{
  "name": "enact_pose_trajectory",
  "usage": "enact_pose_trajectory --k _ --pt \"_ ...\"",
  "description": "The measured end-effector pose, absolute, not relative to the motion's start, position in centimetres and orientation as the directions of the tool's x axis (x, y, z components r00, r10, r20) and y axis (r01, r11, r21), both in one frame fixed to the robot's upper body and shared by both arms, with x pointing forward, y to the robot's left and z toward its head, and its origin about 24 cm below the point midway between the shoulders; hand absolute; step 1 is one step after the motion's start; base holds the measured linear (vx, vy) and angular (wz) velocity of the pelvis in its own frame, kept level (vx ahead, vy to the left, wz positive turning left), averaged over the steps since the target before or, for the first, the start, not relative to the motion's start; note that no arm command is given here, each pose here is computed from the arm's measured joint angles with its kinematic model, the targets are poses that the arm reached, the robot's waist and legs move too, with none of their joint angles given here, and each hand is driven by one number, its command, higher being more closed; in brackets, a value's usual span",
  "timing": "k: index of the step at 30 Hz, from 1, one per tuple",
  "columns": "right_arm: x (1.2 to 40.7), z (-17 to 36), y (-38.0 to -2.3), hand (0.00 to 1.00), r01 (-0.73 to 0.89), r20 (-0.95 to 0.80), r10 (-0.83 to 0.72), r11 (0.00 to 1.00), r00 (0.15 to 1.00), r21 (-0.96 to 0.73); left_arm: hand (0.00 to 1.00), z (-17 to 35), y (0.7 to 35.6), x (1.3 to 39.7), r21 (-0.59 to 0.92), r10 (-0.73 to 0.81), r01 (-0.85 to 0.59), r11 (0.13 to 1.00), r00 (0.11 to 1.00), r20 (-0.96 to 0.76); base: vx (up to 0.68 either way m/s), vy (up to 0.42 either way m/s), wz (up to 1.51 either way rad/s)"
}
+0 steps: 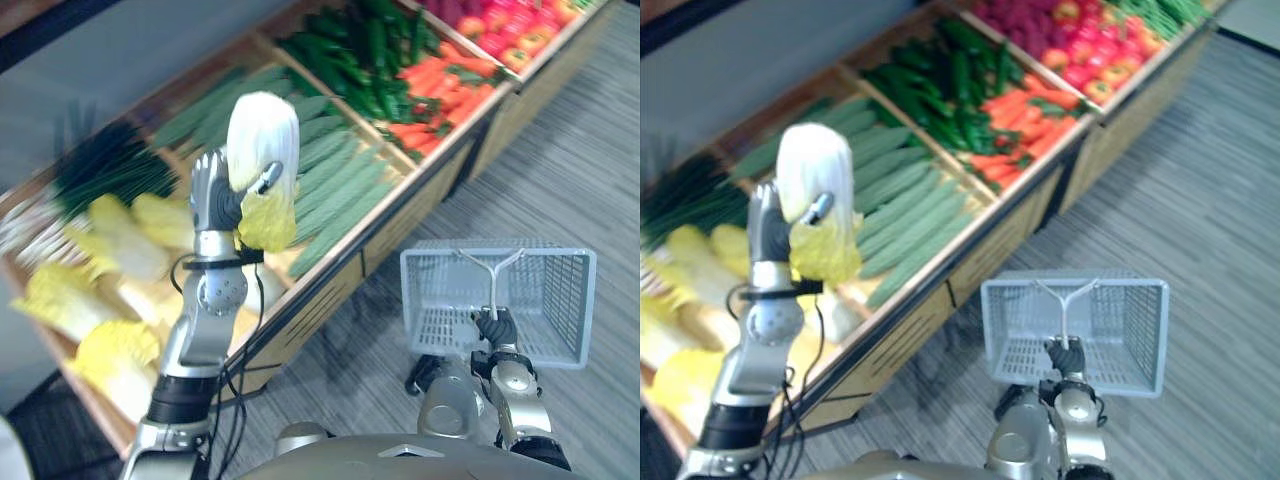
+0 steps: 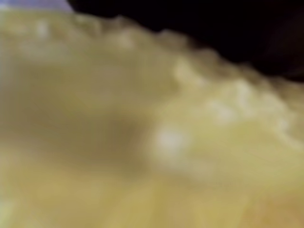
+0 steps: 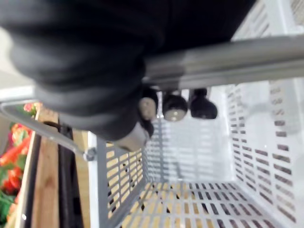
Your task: Pick vegetable in the basket
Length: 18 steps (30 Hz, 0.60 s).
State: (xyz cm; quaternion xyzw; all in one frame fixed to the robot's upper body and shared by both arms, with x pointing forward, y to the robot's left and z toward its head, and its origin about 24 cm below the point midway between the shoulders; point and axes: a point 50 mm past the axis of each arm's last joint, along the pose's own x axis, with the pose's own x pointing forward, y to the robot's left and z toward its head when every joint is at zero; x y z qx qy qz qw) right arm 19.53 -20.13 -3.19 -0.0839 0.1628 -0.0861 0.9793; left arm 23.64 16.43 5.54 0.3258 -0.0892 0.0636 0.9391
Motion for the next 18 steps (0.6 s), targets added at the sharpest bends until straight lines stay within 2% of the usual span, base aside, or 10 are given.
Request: enact_pose_trajectory --k 3,6,12,14,18 --pt "20.4 -2.0 -18.1 1.00 -0.026 -0.262 -0.025 0.981 0.965 -0.191 1.00 -0.9 13.1 20.8 0.562 -0.065 0.115 0.819 0.992 -0.108 0.35 -0.054 -2.84" --pt "20.9 -1.6 -15.3 1.00 -0.142 -0.245 0.104 0.979 0.964 -0.146 1.00 -3.6 10.9 19.7 0.503 -0.133 0.240 0.830 0.962 -0.240 0.41 0.100 -2.01" --pt "21.1 0.8 -12.3 1.00 -0.250 -0.139 0.241 0.967 0.960 -0.044 1.00 -3.6 7.6 19.6 0.466 -0.282 0.367 0.805 0.928 -0.243 0.34 0.229 -1.14" --pt "20.4 1.5 -12.0 1.00 -0.252 -0.111 0.249 0.968 0.962 -0.013 1.00 -3.9 6.2 19.7 0.441 -0.341 0.424 0.791 0.904 -0.259 0.49 0.347 -0.32" --pt "20.1 1.7 -11.4 1.00 -0.236 -0.088 0.239 0.971 0.967 0.050 1.00 -4.2 5.9 21.5 0.510 -0.403 0.488 0.708 0.873 -0.276 0.48 0.223 0.09"
